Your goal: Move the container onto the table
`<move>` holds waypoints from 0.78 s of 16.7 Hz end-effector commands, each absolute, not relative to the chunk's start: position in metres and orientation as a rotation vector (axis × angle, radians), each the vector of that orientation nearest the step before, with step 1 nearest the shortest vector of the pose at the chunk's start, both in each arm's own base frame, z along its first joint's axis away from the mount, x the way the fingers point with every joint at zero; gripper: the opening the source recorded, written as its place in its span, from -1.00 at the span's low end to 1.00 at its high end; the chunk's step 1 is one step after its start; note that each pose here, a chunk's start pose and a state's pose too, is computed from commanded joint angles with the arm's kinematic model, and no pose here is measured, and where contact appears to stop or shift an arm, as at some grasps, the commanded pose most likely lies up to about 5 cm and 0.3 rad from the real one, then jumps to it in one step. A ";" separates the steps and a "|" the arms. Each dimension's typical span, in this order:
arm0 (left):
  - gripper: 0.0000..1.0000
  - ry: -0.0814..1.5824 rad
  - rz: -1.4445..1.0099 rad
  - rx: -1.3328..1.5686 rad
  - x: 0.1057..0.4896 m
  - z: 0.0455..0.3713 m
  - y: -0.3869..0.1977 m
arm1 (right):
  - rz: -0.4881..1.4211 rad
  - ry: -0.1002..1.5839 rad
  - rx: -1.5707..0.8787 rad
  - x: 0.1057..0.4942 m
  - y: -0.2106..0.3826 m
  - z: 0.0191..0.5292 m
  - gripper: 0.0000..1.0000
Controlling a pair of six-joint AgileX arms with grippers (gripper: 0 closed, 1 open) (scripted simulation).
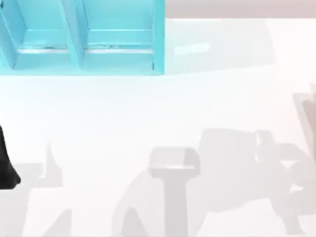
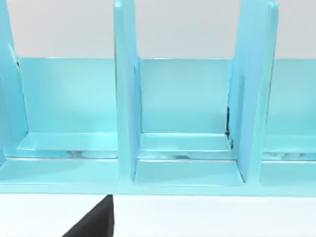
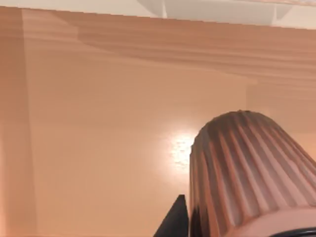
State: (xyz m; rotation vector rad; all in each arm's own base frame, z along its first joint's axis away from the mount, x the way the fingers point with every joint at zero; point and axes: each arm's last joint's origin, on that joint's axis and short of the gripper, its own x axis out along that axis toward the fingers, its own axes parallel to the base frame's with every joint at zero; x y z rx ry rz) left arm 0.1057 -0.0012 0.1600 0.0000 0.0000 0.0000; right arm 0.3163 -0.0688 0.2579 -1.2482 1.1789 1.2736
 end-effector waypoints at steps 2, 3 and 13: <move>1.00 0.000 0.000 0.000 0.106 0.160 -0.001 | 1.192 1.227 -1.172 0.326 -0.042 0.259 -1.00; 1.00 0.000 0.000 0.000 0.106 0.160 -0.001 | 1.142 1.254 -1.126 0.330 -0.027 0.260 -1.00; 1.00 0.000 0.000 0.000 0.106 0.160 -0.001 | 0.531 1.453 -0.513 0.327 0.137 0.271 -1.00</move>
